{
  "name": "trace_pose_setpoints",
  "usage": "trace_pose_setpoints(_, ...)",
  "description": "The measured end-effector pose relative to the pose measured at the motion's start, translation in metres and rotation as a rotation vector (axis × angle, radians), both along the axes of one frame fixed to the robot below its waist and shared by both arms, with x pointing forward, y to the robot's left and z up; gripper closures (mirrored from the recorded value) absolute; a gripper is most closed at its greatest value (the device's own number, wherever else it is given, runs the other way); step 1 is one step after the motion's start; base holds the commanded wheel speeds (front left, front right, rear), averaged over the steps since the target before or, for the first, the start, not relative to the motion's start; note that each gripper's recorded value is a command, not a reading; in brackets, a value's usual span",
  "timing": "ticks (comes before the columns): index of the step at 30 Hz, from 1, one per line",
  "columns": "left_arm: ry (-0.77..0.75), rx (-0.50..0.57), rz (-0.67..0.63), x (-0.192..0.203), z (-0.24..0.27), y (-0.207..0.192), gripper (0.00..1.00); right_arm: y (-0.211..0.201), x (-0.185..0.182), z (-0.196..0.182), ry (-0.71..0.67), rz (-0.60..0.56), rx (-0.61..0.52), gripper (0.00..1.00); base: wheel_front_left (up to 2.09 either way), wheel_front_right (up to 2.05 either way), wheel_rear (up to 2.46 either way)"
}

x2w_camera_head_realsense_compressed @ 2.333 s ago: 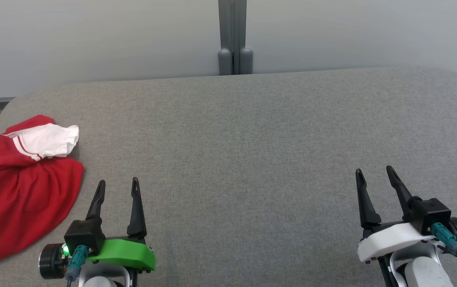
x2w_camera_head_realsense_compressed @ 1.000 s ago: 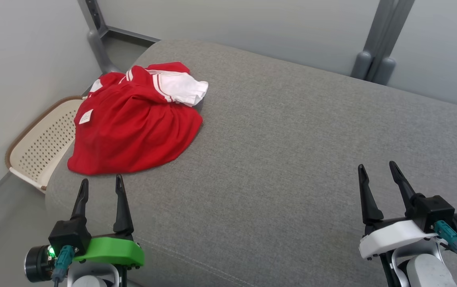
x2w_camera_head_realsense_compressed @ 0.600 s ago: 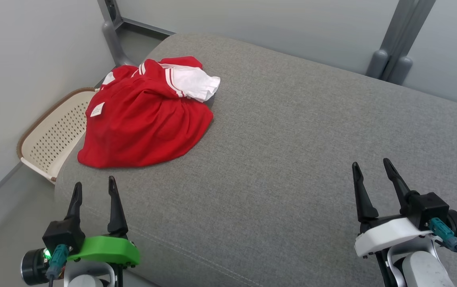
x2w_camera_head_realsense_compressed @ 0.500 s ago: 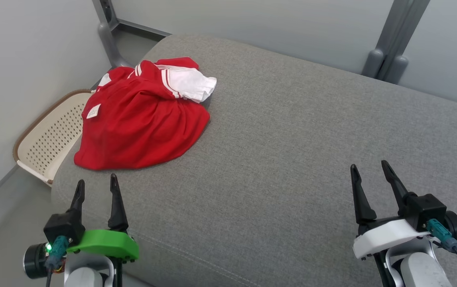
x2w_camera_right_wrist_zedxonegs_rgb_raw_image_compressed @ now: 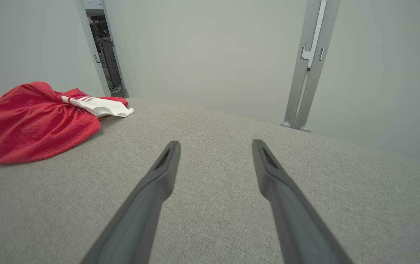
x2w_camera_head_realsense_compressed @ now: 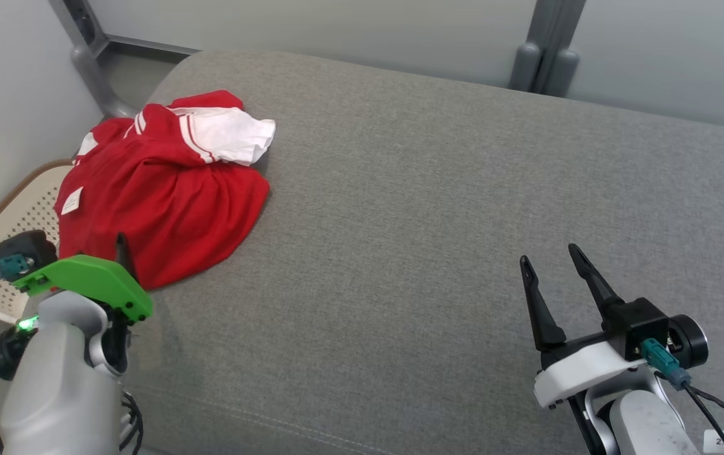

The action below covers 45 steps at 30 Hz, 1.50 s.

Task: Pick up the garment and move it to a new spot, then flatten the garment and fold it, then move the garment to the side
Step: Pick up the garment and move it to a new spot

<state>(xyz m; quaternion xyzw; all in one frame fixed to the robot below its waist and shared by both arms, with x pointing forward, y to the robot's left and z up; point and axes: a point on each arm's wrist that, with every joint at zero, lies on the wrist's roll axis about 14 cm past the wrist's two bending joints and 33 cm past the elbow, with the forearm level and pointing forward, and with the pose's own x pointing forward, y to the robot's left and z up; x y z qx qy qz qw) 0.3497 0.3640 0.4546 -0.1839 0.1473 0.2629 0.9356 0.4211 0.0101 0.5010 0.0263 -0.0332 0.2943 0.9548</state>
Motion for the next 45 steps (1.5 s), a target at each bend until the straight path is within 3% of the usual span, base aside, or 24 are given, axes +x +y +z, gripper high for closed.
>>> trace_pose_setpoints(9, 0.106, -0.088, -0.005, 0.037, -0.019, 0.010, 0.00, -0.030, 0.007, -0.006, 0.007, -0.078, -0.039, 0.00, 0.00, 0.00, 0.00)
trace_pose_setpoints(15, 0.235, -0.073, 0.001, 0.044, -0.045, 0.017, 0.00, -0.055, 0.010, -0.015, 0.030, -0.142, -0.054, 0.00, 0.00, 0.00, 0.00)
trace_pose_setpoints(16, 0.250, -0.071, 0.000, 0.046, -0.048, 0.016, 0.05, -0.058, 0.010, -0.017, 0.036, -0.151, -0.054, 0.00, 0.00, 0.00, 0.00)
trace_pose_setpoints(17, 0.266, -0.065, -0.010, 0.049, -0.051, 0.014, 0.99, -0.064, 0.011, -0.019, 0.043, -0.165, -0.053, 0.00, 0.00, 0.00, 0.00)
trace_pose_setpoints(25, 0.265, -0.005, -0.068, 0.071, -0.037, 0.021, 1.00, -0.079, 0.013, -0.029, 0.078, -0.210, -0.027, 0.00, 0.00, 0.00, 0.00)
trace_pose_setpoints(33, 0.064, 0.185, -0.180, 0.113, 0.073, 0.029, 1.00, -0.073, 0.008, -0.020, 0.073, -0.202, 0.037, 0.00, 0.00, 0.00, 0.00)
trace_pose_setpoints(40, -0.140, 0.354, -0.334, 0.142, 0.186, -0.013, 1.00, -0.080, 0.002, -0.003, 0.051, -0.223, 0.088, 0.00, 0.00, 0.00, 0.00)
trace_pose_setpoints(45, -0.316, 0.426, -0.492, 0.163, 0.258, -0.087, 1.00, -0.103, -0.004, 0.010, 0.024, -0.285, 0.119, 0.00, 0.00, 0.00, 0.00)
